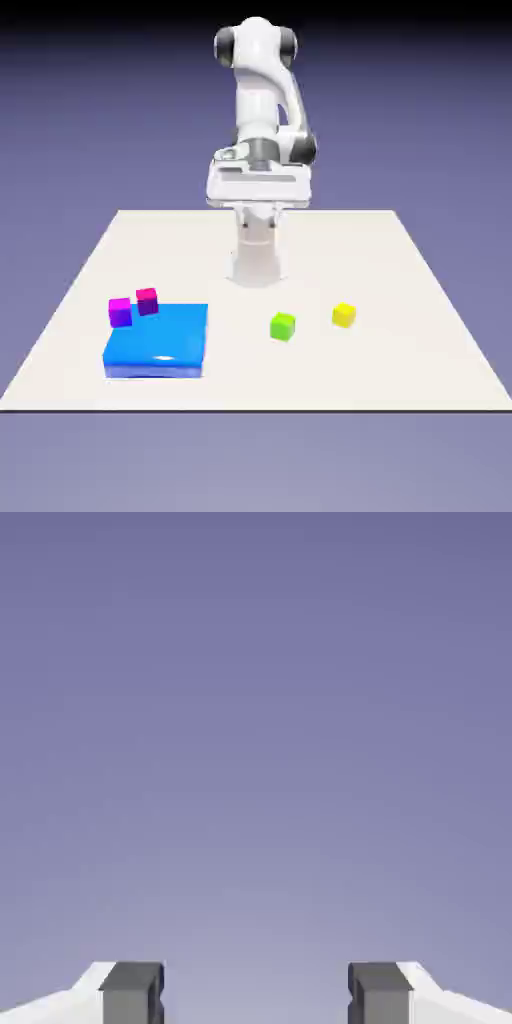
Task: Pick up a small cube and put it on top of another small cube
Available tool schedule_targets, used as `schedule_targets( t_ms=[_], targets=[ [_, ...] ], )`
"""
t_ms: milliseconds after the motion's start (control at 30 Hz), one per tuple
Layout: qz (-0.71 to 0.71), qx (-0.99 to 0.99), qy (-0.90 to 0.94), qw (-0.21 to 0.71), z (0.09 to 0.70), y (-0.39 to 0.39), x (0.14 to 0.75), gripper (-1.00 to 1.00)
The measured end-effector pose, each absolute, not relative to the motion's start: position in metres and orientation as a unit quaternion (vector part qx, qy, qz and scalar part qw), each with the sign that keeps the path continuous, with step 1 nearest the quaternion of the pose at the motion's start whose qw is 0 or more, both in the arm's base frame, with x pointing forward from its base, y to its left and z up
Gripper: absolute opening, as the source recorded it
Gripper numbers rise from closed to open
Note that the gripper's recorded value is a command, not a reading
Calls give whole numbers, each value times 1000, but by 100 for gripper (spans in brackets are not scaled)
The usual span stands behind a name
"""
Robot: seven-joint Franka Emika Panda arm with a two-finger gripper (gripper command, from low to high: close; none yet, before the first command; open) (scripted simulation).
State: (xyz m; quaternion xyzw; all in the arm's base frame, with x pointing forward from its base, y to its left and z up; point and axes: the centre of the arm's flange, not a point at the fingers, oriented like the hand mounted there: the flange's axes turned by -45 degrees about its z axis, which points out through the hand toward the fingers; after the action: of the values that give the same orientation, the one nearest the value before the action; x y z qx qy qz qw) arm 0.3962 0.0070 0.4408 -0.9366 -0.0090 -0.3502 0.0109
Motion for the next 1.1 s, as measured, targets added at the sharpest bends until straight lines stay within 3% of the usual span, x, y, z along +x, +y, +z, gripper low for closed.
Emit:
schedule_targets(
  t_ms=[333, 767, 1000, 1033, 1100],
  targets=[
    [-8, -986, 121, 118, 292, 50, 411, 0],
    [408, -858, 267, 164, 137, 137, 346, 0],
    [465, -820, 290, 165, 75, 177, 301, 0],
    [465, -820, 290, 165, 72, 178, 298, -100],
    [465, -820, 290, 166, 72, 178, 298, -100]
  ],
)
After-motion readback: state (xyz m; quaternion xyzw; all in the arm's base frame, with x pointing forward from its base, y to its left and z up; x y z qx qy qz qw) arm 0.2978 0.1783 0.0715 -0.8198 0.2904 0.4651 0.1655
